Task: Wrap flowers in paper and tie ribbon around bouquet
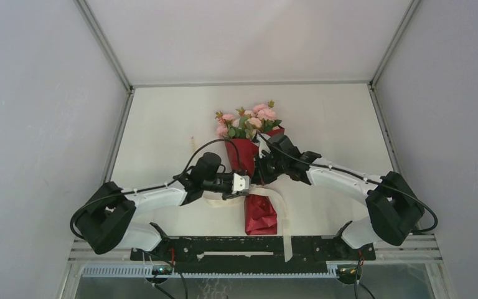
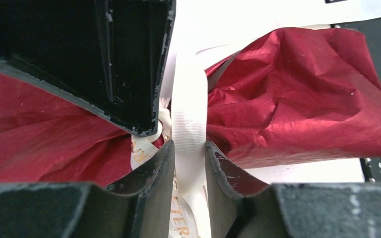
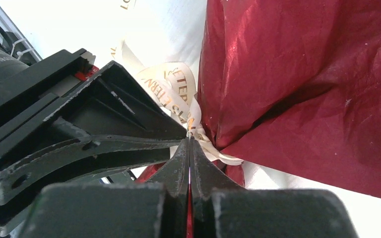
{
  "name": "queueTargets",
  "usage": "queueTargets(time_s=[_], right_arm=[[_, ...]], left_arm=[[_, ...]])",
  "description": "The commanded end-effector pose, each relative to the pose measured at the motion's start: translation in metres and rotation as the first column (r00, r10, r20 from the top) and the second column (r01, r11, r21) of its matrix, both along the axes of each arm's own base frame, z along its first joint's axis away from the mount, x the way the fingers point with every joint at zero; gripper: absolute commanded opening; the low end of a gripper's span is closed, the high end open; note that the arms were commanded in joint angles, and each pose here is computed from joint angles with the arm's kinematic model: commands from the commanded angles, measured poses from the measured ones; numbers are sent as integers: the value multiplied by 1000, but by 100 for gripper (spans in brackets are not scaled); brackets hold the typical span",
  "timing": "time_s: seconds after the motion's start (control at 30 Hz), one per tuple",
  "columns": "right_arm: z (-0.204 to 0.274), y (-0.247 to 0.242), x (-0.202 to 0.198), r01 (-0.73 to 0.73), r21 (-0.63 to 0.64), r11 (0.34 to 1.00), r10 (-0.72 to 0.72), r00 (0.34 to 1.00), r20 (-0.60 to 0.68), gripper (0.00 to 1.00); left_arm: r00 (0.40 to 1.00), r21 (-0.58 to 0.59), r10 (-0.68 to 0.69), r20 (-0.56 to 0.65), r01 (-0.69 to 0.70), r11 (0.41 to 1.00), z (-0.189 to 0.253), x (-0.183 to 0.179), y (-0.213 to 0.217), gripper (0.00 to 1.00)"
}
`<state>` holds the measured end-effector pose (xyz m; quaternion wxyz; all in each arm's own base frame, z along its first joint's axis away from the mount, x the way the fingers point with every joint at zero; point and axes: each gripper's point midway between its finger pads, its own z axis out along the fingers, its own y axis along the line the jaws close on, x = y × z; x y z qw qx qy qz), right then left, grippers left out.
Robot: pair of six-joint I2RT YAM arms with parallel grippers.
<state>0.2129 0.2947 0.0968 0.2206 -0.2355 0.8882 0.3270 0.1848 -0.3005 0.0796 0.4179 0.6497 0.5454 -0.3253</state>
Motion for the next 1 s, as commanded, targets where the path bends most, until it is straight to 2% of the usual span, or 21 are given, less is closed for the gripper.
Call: queueTargets(time_s=[0.0, 0.1, 0.27, 0.4, 0.6, 0.8, 0.9, 0.97], right_arm=[[23, 8, 6, 5, 85, 996, -9, 999, 48, 0], [21, 5, 4, 10, 82, 997, -14, 999, 42, 0], [20, 1, 2, 21, 88, 996, -25, 999, 35, 0], [25, 0, 1, 28, 110, 994, -32, 999, 33, 0], [35, 5, 5, 56, 164, 985, -62, 998, 28, 0], [31, 7, 3, 77, 186, 980, -79, 997, -2, 0], [26, 7, -2, 63, 178, 982, -59, 998, -26, 0], [23, 6, -7, 38, 168, 985, -32, 999, -37, 7]], left_arm=[[996, -18, 33, 86, -31, 999, 4, 12, -7, 33], [993, -17, 61, 102, -60, 998, 3, 17, -7, 24], [983, -18, 132, 130, -131, 991, 7, 29, -3, 1], [965, -92, 243, 99, -234, 968, 31, 43, -6, 0], [987, -57, 142, 70, -138, 989, 12, 19, -8, 0], [995, -71, 52, 80, -46, 996, 11, 1, -17, 0], [985, -75, 145, 98, -138, 988, 8, 19, -17, 0], [975, -73, 189, 121, -181, 981, 7, 28, -16, 0]])
